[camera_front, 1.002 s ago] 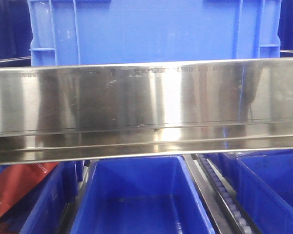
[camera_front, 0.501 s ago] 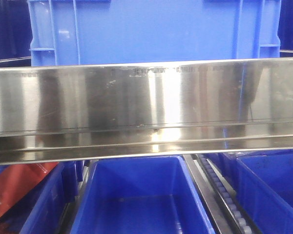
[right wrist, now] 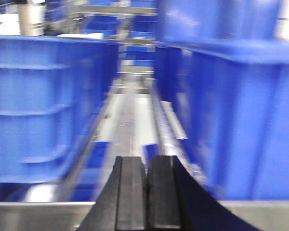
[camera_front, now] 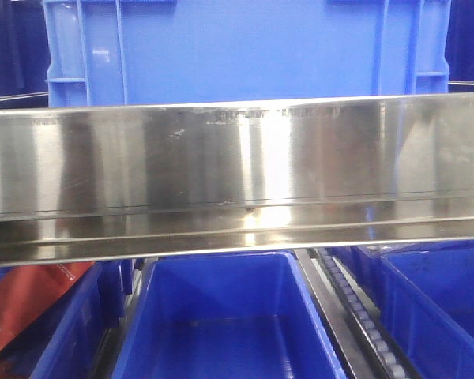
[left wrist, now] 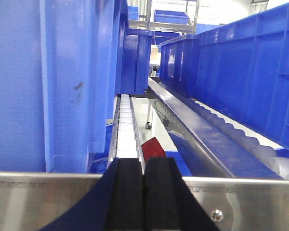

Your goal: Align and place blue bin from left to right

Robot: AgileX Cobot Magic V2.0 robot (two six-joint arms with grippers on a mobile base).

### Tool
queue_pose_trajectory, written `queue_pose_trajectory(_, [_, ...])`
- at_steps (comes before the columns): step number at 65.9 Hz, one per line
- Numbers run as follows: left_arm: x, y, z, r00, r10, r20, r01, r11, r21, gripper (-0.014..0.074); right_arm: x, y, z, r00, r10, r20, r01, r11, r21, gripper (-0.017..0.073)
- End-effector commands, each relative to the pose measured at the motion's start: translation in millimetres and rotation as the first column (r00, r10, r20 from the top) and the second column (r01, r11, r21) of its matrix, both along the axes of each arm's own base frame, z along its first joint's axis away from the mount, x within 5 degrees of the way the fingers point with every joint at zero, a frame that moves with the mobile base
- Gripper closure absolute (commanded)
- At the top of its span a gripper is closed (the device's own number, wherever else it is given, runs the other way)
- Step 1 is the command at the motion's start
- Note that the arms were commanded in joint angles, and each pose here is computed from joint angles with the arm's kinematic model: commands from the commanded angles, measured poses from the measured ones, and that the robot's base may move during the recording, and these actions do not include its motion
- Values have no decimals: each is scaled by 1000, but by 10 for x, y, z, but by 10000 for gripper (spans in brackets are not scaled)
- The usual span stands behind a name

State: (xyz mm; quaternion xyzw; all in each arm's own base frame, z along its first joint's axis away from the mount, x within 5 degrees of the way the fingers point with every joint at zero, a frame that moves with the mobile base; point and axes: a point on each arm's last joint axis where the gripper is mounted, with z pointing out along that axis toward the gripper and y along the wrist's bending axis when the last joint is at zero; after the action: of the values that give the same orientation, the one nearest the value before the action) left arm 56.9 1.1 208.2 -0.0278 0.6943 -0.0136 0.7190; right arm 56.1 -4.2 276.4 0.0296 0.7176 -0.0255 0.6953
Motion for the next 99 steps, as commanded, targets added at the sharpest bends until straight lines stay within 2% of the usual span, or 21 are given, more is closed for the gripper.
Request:
queue_pose_trajectory(1, [-5,2,23,1000,3,23,-3,1000,10,704,5,-28,-114,997,-48,57,49,999,-2,721])
queue_pose_trajectory(21, [-5,2,23,1000,3,23,-3,1000,10,704,-3,-38,-666,995,-64,81,64,998,-2,721])
queue_pose_trajectory(25, [-5,2,23,1000,3,23,-3,1000,10,704,-5,-38,-640,992,-64,110,65,998,-4,721])
queue_pose_trajectory(28, [-5,2,23,1000,3,23,-3,1000,10,704,-2,-36,-679,996,-61,67,61,998,-1,721])
queue_pose_trajectory(99, [-6,2,24,1000,3,25,-3,1000,10,704,-2,-35,-673,996,-59,74,60,998,-1,721])
